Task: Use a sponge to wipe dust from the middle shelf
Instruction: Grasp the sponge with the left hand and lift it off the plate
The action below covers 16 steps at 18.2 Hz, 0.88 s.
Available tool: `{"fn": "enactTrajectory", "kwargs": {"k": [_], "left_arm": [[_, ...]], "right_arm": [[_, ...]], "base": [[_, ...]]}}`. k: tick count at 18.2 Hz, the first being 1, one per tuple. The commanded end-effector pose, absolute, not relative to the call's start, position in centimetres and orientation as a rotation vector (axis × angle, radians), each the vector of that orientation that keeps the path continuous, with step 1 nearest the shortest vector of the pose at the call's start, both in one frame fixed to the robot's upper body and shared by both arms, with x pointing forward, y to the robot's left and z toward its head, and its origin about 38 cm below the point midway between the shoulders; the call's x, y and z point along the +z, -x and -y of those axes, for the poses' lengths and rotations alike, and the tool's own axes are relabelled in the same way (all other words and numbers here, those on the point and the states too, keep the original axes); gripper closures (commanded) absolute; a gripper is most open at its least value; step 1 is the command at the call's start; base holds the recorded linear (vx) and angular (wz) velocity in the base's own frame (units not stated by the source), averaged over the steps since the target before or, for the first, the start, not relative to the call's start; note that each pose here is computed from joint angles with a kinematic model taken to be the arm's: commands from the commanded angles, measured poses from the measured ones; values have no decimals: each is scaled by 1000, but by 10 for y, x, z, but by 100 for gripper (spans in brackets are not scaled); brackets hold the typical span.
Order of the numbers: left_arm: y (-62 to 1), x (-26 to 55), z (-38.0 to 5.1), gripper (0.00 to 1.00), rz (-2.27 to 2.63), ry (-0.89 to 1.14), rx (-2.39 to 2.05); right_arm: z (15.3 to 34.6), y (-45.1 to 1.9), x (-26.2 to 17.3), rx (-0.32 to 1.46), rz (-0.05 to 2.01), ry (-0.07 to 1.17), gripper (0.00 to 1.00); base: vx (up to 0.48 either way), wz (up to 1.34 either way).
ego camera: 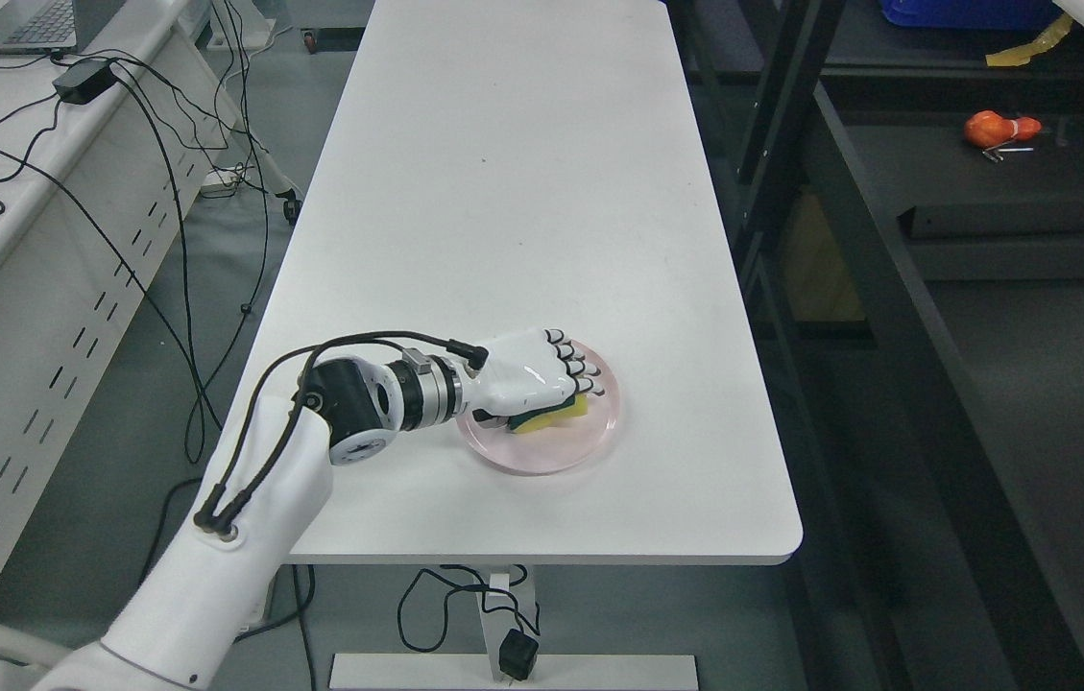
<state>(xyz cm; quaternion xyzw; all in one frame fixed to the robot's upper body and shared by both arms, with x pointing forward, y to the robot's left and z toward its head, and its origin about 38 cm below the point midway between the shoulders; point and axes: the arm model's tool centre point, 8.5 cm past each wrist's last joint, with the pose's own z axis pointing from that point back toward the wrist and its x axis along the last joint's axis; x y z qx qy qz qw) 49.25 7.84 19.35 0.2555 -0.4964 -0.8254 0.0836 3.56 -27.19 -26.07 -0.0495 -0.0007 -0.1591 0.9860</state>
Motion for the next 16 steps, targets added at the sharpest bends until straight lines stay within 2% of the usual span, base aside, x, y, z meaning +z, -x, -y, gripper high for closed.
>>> {"fn": "enactTrajectory", "kwargs": {"k": [1, 3, 4, 5, 6, 9, 11, 13, 16], "left_arm": [[-485, 186, -60, 26, 1503, -717, -2478], [-494, 210, -81, 41, 1548, -741, -2353], [-494, 212, -90, 51, 1568, -686, -2285], [-494, 217, -96, 67, 1631, -591, -2186], [-493, 221, -101, 78, 1685, -497, -2102], [-495, 249, -121, 96, 1921, -344, -1818], [-496, 277, -138, 100, 2121, -227, -1540], [-500, 303, -177, 100, 2267, -147, -1230], [-504, 312, -226, 100, 2350, 100, -710]], "right_arm": [[284, -41, -260, -321, 21, 118, 0], [284, -41, -260, -321, 21, 118, 0], [284, -41, -260, -321, 21, 118, 0], [284, -41, -260, -319, 21, 118, 0], [284, -41, -260, -321, 21, 118, 0], [284, -41, -260, -319, 21, 118, 0], [284, -41, -260, -321, 21, 118, 0], [284, -41, -260, -321, 21, 118, 0], [284, -41, -260, -321, 21, 118, 0]], "base": [[3, 12], [2, 6], [0, 0], [0, 0], [0, 0], [0, 0], [0, 0], [0, 0], [0, 0]]}}
